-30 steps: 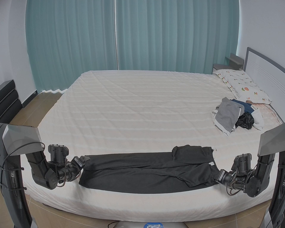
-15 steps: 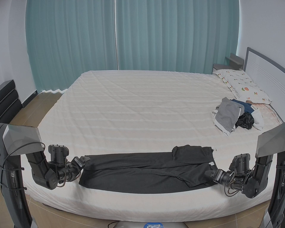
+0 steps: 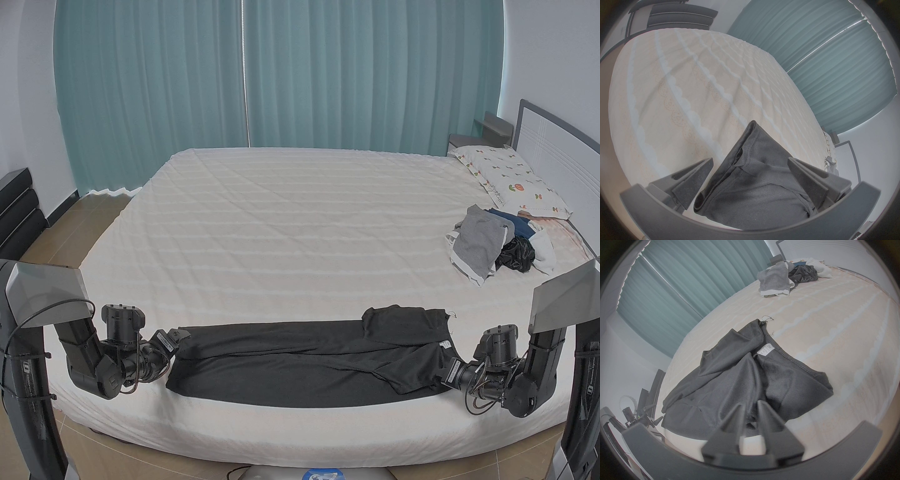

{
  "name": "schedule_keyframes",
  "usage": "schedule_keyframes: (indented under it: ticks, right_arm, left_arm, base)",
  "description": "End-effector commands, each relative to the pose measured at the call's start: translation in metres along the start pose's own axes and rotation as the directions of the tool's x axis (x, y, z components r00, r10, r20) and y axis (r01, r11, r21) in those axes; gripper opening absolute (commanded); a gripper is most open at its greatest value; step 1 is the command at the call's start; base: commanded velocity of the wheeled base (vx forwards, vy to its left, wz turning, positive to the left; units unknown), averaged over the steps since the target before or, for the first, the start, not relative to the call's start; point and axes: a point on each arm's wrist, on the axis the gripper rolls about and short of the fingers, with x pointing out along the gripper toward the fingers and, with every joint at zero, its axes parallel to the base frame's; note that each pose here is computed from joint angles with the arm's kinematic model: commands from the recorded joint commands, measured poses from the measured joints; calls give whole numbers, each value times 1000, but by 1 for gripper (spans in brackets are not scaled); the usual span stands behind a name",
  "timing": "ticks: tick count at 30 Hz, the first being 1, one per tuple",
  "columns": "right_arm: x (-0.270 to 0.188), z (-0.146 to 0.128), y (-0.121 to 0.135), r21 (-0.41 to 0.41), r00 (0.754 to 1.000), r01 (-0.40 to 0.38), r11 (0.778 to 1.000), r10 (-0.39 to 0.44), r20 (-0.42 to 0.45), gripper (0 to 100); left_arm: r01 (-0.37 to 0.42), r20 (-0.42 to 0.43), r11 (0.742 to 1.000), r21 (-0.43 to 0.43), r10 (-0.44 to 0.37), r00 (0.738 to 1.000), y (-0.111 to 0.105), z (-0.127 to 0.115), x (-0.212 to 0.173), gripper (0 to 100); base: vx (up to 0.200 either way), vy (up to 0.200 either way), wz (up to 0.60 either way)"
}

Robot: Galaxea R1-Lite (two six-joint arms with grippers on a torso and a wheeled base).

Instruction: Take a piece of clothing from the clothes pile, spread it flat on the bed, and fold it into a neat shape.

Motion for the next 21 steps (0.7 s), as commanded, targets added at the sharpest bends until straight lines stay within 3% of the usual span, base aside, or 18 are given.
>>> schedule_keyframes:
  ticks: [1, 21]
  right_arm:
    - [1, -4, -3, -24, 1000, 13, 1000, -14, -18, 0]
    - [-13, 0, -17, -11, 998, 64, 998, -64, -1, 0]
  left_arm:
    - [1, 0, 1000, 0, -1, 1000, 0, 0, 0, 100]
    - [-2, -1, 1000, -1, 2, 1000, 1, 0, 0, 100]
  base:
    - [0, 0, 0]
    - [0, 0, 0]
